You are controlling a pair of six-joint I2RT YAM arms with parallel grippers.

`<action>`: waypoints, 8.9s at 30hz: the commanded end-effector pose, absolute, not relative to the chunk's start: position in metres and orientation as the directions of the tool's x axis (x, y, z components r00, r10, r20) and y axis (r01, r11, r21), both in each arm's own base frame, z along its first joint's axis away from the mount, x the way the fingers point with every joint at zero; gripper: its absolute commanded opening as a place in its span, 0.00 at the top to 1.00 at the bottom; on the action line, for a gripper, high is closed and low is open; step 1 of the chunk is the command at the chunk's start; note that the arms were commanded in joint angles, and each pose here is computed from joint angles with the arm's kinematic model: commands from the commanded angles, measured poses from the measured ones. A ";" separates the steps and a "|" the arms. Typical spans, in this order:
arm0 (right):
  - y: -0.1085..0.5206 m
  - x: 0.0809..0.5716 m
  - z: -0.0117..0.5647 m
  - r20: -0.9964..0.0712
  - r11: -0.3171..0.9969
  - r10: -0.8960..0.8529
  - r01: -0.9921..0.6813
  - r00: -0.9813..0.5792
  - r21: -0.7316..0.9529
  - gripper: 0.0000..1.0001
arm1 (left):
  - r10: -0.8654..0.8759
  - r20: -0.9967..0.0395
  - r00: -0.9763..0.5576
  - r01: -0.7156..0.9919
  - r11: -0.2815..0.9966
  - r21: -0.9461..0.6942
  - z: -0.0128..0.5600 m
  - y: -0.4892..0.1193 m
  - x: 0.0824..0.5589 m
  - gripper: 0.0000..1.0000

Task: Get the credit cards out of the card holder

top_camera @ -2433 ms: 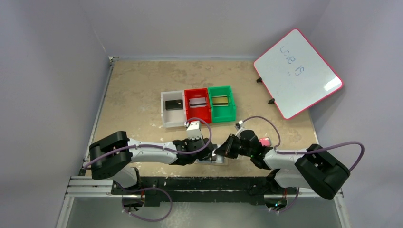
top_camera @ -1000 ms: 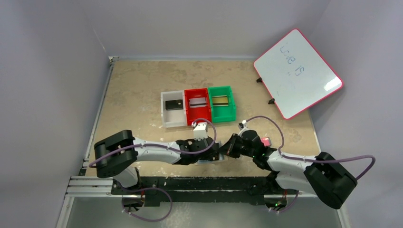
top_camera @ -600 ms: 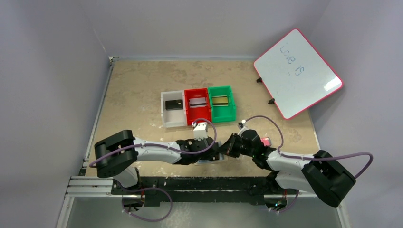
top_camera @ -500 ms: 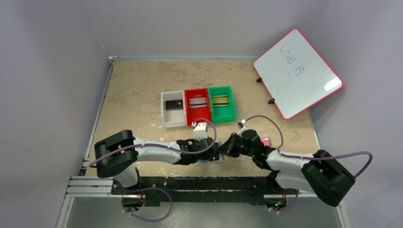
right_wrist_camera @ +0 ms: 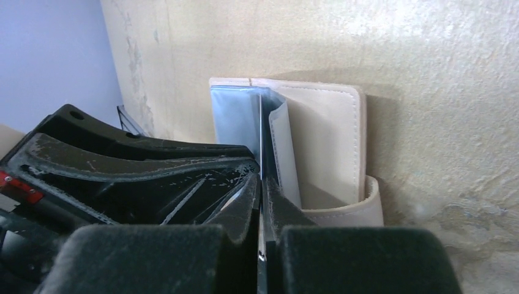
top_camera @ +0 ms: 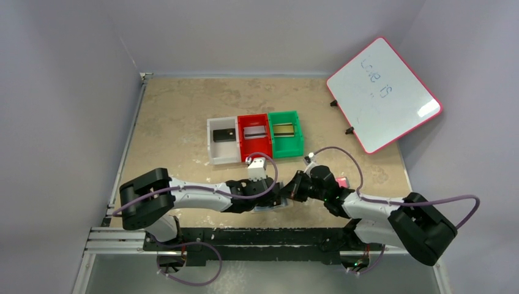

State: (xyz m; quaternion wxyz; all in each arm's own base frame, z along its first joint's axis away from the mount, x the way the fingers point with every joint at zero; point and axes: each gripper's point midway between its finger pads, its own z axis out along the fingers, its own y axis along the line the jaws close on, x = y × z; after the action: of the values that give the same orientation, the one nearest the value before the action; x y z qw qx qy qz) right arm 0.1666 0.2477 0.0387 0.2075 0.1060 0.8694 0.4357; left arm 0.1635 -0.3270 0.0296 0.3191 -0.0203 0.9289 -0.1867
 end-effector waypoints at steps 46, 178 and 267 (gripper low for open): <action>0.320 0.300 0.246 -0.969 0.614 -0.240 -0.764 0.059 -0.199 1.00 | -0.556 -0.674 -0.485 -0.455 0.819 -0.349 0.151 -0.049 0.315 0.21; 0.357 0.417 0.112 -0.493 0.205 -0.828 -0.675 0.267 -0.709 1.00 | -0.366 -0.915 -0.169 -0.631 0.753 -0.185 0.233 0.046 0.258 0.19; 0.373 0.366 0.111 -0.698 0.856 -0.199 -0.469 -0.688 0.218 0.92 | -0.354 -0.902 -0.246 -0.612 0.779 -0.139 0.218 0.039 0.267 0.21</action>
State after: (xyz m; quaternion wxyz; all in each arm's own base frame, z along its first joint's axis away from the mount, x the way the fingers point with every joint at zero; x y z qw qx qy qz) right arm 0.3831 0.3713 0.1188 0.3957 -0.2447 0.8706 0.1602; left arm 0.2631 0.0391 0.2107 0.5198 -0.3070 0.7868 0.1281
